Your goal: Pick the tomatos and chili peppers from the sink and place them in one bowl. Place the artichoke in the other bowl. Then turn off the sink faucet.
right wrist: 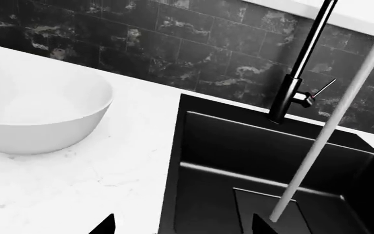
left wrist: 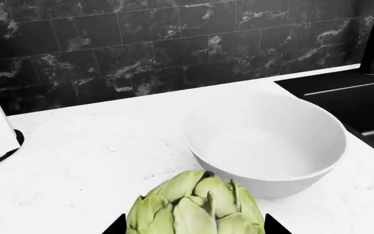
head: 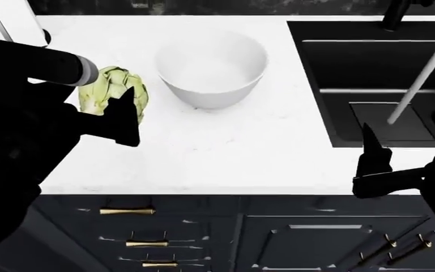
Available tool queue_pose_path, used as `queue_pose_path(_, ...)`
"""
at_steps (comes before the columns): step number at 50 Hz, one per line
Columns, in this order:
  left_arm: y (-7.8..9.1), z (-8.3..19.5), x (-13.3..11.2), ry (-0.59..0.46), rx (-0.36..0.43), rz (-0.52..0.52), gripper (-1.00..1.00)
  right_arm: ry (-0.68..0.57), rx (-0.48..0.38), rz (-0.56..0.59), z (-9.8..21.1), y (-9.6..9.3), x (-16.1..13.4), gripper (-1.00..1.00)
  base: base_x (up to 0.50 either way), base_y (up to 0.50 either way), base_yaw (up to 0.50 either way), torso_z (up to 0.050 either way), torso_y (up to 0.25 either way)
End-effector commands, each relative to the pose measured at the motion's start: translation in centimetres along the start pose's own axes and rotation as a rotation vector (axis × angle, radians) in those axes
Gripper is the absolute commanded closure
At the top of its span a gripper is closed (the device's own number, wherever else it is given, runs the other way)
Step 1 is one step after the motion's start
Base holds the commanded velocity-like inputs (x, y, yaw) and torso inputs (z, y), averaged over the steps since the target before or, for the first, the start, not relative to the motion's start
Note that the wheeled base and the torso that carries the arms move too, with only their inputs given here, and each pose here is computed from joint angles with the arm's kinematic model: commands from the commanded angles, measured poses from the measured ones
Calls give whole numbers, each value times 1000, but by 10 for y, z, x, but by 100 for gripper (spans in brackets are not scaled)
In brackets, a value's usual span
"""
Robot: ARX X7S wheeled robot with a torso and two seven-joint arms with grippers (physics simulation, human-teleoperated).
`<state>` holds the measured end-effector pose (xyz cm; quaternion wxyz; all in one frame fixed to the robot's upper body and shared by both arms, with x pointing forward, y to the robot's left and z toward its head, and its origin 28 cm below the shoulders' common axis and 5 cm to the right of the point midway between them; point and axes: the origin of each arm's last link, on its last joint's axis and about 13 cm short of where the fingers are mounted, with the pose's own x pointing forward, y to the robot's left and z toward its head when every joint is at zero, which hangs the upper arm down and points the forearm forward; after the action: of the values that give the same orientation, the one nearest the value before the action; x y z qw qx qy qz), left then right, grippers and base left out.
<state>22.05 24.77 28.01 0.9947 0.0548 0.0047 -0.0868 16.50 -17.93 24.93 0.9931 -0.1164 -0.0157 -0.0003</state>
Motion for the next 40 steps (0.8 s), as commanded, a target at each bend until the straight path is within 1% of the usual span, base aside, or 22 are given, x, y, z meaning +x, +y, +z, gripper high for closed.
queue_pose_path(1, 3, 7, 5, -39, -31, 11, 100, -7, 7, -1, -3, 1, 1, -100, 425, 278, 0, 0, 0)
queue_pose_path(7, 0, 6, 5, -37, -29, 7, 100, -13, 3, -5, 0, -1, 1, -100, 425, 242, 0, 0, 2)
queue_pose_path(8, 1, 6, 6, -37, -29, 6, 100, -8, -11, -8, 0, -1, 1, -100, 429, 106, 0, 0, 0)
queue_pose_path(15, 2, 8, 7, -38, -29, 2, 100, -7, -4, -15, 0, -1, 0, -100, 424, 40, 0, 0, 3)
queue_pose_path(21, -3, 9, 7, -39, -25, -8, 100, -10, -5, -23, 1, -3, -2, -100, 336, 28, 0, 0, 2)
queue_pose_path(25, -4, 8, 7, -37, -23, -15, 100, -10, -2, -31, 0, -5, -4, -100, 282, 10, 0, 0, 3)
queue_pose_path(33, -1, 8, 7, -40, -28, -1, 100, 3, -1, -15, -2, -3, -3, -100, 270, 8, 0, 1, 1)
queue_pose_path(37, 4, 10, 7, -42, -33, 19, 100, 4, -3, -13, -1, -3, -3, -100, 15, 0, 0, 0, 3)
queue_pose_path(40, 3, 10, 8, -46, -34, 24, 100, 5, -11, -2, 1, -2, -1, -100, 0, 0, 0, 0, 0)
